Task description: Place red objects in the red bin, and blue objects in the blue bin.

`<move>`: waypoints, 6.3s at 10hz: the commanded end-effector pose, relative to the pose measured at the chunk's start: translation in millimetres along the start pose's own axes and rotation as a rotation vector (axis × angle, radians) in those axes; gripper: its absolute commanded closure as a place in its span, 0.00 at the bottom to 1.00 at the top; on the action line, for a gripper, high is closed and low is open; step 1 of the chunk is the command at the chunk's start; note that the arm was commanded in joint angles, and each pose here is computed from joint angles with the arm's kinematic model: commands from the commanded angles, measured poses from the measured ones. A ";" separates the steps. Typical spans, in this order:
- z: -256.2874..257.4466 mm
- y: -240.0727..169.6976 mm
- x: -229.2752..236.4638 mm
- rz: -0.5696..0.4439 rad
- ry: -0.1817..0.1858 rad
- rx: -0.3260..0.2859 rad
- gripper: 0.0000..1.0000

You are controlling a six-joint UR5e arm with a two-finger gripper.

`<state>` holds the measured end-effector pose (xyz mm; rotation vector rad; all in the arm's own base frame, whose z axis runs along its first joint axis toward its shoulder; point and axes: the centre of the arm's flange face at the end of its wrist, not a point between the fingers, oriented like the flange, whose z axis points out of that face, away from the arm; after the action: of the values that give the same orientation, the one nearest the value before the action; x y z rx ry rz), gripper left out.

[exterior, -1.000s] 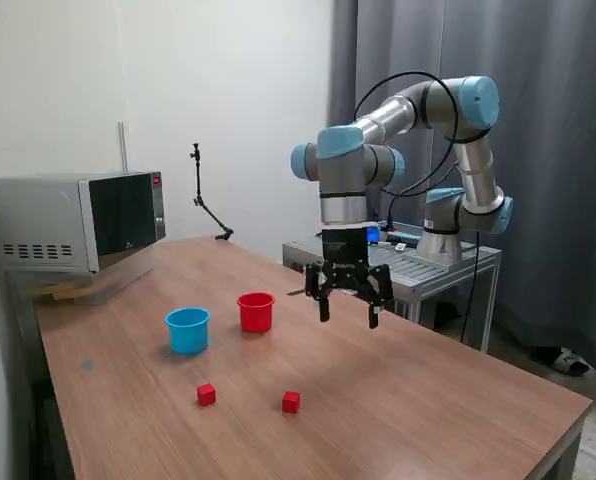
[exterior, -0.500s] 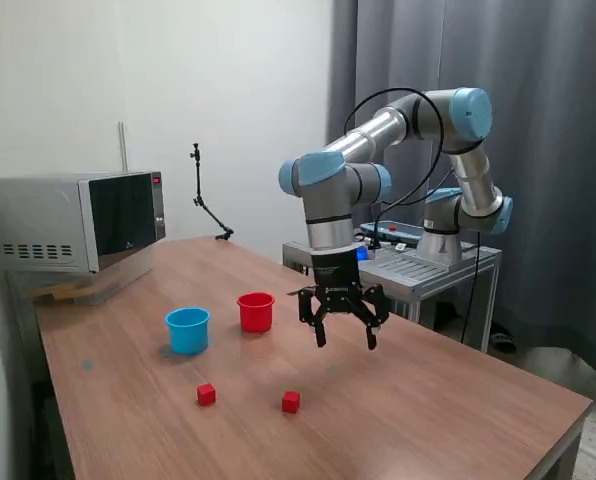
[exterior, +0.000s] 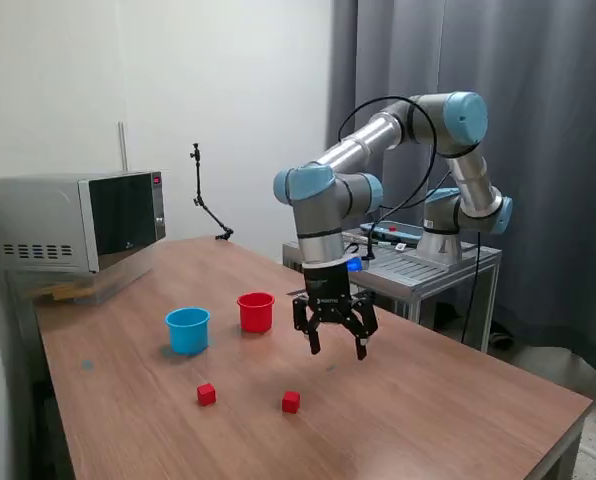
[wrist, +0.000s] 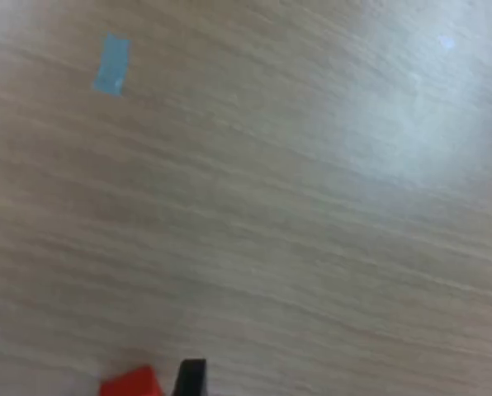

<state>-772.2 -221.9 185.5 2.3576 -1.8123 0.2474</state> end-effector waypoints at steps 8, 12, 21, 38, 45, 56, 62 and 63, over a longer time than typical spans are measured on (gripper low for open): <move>37.2 10.7 -56.4 -0.247 -0.014 0.045 0.00; 26.8 23.1 -77.0 -0.280 -0.089 0.034 0.00; 17.4 34.5 -60.0 -0.272 -0.258 0.051 0.00; 51.8 47.8 -26.5 -0.267 -0.190 0.009 0.00; 73.5 43.3 -28.7 -0.264 -0.173 0.038 0.00; 70.7 49.2 -43.8 -0.260 -0.184 0.003 0.00; 74.2 50.2 -43.5 -0.266 -0.186 -0.003 0.00; 74.8 50.5 -43.7 -0.266 -0.186 -0.003 0.00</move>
<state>-829.4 -210.0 106.0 2.6594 -1.5406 -0.0099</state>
